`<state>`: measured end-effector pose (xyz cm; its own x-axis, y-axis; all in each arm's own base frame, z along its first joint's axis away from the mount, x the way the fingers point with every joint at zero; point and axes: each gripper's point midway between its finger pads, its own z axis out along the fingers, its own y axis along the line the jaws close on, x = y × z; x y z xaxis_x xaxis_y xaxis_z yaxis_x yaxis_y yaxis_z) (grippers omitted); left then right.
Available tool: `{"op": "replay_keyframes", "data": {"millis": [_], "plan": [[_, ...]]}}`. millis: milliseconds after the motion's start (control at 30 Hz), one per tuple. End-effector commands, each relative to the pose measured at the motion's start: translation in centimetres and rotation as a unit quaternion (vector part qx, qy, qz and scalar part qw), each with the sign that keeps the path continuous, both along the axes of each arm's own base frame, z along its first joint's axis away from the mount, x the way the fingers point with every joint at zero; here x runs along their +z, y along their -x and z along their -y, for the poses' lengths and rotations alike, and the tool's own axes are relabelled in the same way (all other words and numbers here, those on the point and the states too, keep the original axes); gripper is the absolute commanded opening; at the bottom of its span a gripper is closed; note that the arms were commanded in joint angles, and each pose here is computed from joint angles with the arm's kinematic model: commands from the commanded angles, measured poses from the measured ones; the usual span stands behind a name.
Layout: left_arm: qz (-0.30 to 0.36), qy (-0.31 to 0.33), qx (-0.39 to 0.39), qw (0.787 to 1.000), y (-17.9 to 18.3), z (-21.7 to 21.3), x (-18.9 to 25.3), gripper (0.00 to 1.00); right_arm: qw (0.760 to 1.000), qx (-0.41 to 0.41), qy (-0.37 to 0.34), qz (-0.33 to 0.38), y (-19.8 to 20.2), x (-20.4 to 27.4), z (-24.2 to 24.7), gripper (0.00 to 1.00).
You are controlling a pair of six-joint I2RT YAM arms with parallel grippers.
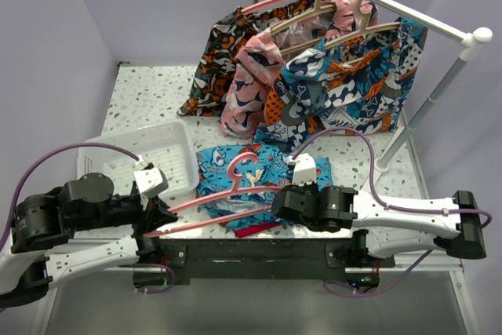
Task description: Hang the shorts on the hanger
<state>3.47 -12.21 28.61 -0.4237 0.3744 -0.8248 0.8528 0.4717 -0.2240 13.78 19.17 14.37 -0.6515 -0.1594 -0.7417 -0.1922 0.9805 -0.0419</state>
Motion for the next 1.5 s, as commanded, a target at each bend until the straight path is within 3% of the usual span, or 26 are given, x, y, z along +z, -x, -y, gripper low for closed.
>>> {"op": "replay_keyframes", "data": {"millis": [0,400,567,767,967,1033,1233,1467], "plan": [[0.035,0.044,-0.017,0.998,-0.2,0.8,3.0,0.0,0.999,-0.02,0.002,0.03,-1.3,1.6,0.8,0.0],[0.027,0.035,-0.031,0.999,0.2,1.0,2.3,0.0,0.999,-0.044,-0.016,0.014,-3.0,1.0,2.3,0.0],[0.04,0.018,-0.01,0.999,-0.9,0.9,1.7,0.0,0.999,-0.021,-0.027,0.008,-3.0,1.7,1.0,0.0],[0.042,0.008,-0.038,0.998,-1.3,3.2,0.8,0.0,0.997,0.025,-0.075,0.016,-2.8,5.2,-0.9,0.0],[0.093,0.062,-0.009,0.994,-3.8,5.6,2.0,0.0,0.993,0.047,-0.105,0.037,-3.1,9.9,-1.8,0.0],[0.118,0.113,-0.01,0.986,-4.4,7.1,3.4,0.0,0.992,0.05,-0.108,0.036,-3.0,10.2,-1.9,0.0],[0.125,0.134,-0.047,0.982,-5.2,12.0,0.5,0.0,0.99,0.037,-0.128,0.047,-3.4,11.2,-2.1,0.0],[0.122,0.137,-0.006,0.983,-7.6,14.3,-3.8,0.0,0.987,0.019,-0.152,0.058,-3.4,9.7,-1.4,0.01]]}}
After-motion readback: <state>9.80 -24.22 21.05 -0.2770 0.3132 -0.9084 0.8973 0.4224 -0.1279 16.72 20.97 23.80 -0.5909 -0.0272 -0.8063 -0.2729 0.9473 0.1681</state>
